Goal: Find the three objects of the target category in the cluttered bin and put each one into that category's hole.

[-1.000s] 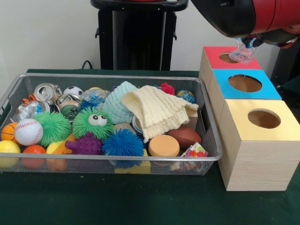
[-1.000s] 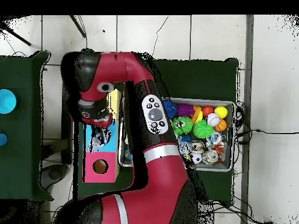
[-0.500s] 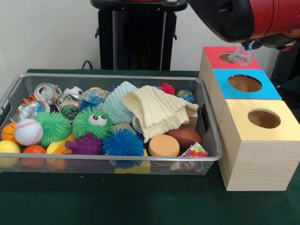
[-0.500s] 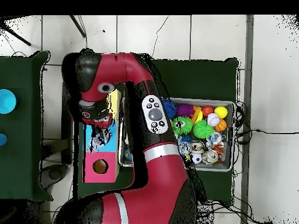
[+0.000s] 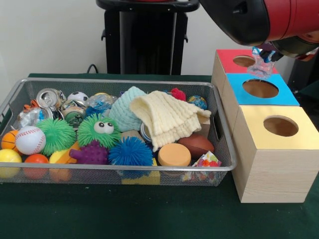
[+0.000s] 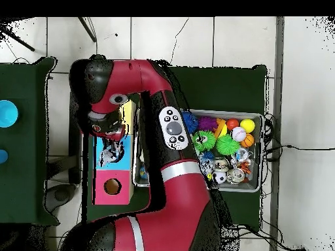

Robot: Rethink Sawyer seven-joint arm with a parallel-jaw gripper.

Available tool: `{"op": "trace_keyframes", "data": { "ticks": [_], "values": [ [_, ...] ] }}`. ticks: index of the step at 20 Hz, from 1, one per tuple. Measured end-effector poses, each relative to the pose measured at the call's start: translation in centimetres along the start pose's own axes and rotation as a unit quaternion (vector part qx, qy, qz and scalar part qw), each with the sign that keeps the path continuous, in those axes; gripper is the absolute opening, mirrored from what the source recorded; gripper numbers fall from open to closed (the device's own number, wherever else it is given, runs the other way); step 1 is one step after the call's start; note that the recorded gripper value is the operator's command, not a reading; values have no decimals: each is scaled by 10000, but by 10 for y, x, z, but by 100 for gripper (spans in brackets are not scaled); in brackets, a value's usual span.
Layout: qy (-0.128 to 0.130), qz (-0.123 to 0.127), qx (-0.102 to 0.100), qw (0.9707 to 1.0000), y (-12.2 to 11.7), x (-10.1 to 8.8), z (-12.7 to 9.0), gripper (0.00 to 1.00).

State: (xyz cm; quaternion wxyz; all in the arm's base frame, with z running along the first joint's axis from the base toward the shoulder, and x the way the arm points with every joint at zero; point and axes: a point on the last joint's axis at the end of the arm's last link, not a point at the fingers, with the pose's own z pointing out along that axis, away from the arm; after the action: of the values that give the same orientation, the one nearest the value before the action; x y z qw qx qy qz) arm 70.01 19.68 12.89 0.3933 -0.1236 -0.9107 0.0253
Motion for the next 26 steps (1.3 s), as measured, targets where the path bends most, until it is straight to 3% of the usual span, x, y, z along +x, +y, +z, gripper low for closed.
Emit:
{"op": "trace_keyframes", "data": {
  "ticks": [16,17,26],
  "values": [
    [-51,-17,-83,10000,2,-1,0,0],
    [-51,-17,-83,10000,2,-1,0,100],
    [-48,-17,-83,10000,3,-1,0,100]
  ]
}}
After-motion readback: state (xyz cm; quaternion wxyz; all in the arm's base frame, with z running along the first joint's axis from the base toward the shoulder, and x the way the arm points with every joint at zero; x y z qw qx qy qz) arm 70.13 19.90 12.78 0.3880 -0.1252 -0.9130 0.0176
